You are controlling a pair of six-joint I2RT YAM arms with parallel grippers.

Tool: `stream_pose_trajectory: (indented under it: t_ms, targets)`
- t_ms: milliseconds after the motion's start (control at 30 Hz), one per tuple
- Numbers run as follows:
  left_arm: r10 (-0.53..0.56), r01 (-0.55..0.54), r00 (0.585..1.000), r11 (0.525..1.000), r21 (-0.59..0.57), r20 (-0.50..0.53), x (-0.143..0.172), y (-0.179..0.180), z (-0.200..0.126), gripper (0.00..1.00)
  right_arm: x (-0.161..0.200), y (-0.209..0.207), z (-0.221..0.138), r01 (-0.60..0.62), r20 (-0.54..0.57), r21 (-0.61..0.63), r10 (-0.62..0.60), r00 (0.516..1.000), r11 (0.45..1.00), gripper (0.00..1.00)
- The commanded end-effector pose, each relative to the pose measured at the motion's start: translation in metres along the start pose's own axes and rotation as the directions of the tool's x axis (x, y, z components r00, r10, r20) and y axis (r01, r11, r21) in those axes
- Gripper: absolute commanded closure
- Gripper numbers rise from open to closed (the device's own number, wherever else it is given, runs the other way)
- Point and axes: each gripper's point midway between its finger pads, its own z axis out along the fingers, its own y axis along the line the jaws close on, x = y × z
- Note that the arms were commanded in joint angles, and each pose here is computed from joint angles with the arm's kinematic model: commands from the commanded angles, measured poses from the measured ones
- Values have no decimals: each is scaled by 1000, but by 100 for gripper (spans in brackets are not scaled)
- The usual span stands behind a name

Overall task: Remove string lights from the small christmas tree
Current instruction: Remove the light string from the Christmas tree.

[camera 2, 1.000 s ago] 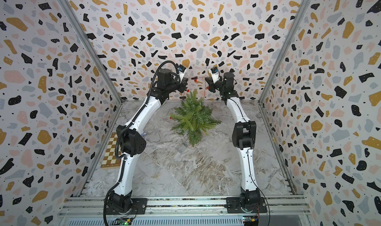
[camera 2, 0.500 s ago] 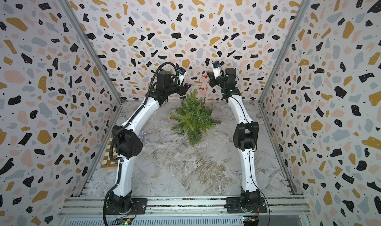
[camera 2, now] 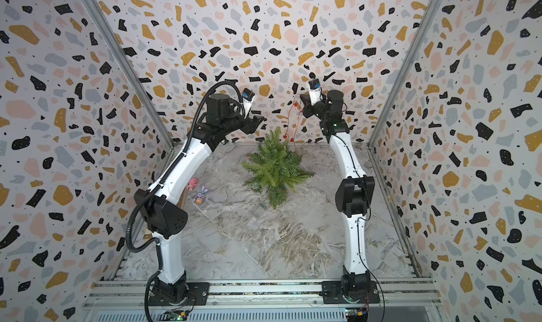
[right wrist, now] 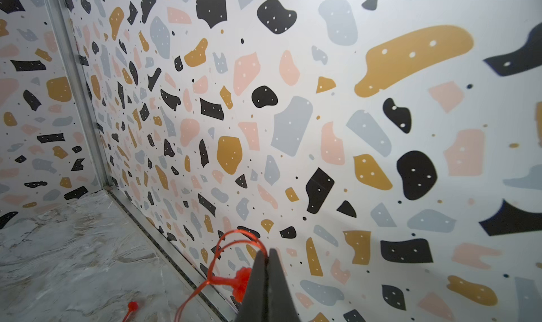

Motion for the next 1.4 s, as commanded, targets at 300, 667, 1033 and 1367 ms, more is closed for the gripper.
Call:
stream_pose_trajectory:
  t_ms: [300, 667, 1033, 1367]
  targets:
    - [-38, 39, 999, 999, 32, -17, 22, -24, -63, 30, -53, -32, -40, 21, 36, 120, -25, 999, 993, 100]
    - [-63, 62, 997, 998, -28, -45, 50, -26, -110, 30, -50, -57, -68, 13, -10, 187, -11, 1000, 982, 100]
    - [-114, 111, 992, 992, -52, -46, 58, -29, -146, 30, -40, -67, -95, 15, -60, 251, 0, 998, 968, 100]
    - [-119, 115, 991, 991, -63, -60, 64, -32, -162, 30, -48, -77, -112, 15, -67, 279, 4, 998, 960, 100]
